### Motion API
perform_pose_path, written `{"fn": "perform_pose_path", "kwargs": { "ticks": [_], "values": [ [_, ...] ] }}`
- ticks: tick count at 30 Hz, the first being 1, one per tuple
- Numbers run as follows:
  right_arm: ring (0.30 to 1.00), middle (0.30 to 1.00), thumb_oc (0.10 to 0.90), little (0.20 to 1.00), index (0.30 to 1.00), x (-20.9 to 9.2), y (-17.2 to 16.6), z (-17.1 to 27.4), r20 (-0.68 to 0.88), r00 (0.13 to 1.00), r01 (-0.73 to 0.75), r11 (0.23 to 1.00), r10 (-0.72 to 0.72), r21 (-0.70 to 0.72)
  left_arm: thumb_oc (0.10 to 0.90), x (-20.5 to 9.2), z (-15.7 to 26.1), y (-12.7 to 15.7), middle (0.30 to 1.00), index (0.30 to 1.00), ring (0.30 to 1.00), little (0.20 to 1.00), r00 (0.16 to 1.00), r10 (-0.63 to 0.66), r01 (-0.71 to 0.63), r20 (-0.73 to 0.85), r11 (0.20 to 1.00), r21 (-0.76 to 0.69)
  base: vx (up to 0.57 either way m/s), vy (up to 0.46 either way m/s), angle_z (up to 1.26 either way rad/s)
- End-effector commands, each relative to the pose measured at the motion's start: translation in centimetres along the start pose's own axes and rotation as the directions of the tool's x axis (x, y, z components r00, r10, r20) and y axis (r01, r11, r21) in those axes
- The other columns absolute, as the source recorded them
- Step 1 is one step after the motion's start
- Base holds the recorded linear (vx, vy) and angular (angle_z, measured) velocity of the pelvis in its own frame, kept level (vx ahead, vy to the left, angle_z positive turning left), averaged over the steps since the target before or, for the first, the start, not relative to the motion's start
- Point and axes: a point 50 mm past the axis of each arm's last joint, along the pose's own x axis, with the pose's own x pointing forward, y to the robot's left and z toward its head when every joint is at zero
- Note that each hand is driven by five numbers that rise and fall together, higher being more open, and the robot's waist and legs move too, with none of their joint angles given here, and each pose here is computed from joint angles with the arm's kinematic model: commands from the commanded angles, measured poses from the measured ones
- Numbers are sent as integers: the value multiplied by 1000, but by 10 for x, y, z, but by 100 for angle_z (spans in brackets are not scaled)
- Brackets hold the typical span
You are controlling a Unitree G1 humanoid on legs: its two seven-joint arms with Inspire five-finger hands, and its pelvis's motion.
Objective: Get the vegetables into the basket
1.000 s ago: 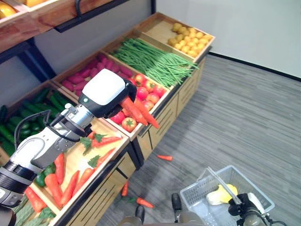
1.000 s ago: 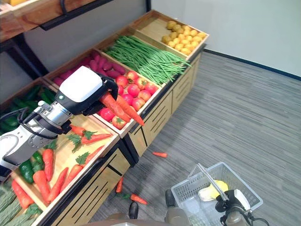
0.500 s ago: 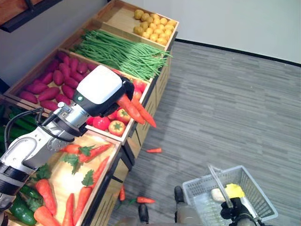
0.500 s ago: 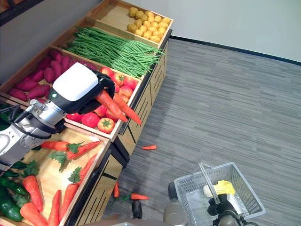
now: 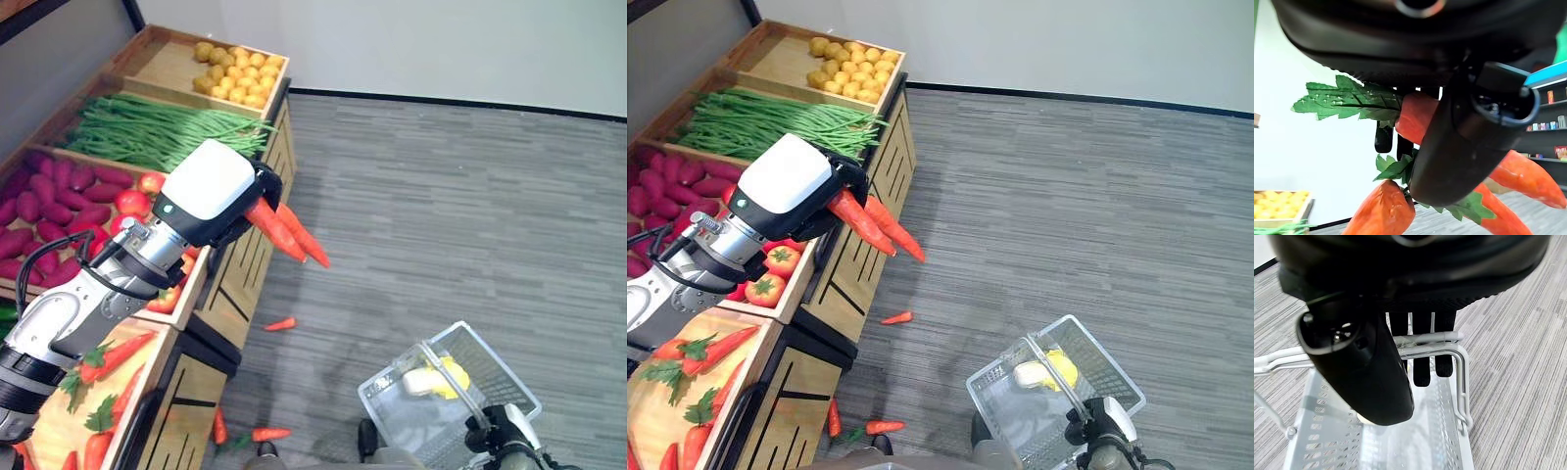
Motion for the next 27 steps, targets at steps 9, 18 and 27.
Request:
{"fn": "perform_pose_path", "kwargs": {
  "ticks": [9,18,27],
  "values": [
    [300,300,400,300,300,16,-83,43,214,944,264,964,-250,-38,400,22,-5,45,300,300,300,300,965,261,-263,39,964,48,-15,-47,-49],
    [300,300,400,300,300,10,-64,58,299,936,202,979,-184,-32,400,21,-4,44,300,300,300,300,976,210,-213,59,976,54,46,133,-51],
    [300,300,400,300,300,4,-100,94,464,858,269,962,-221,-40,400,35,11,33,300,300,300,300,982,127,-129,139,992,-1,16,16,-2]
  ]
}}
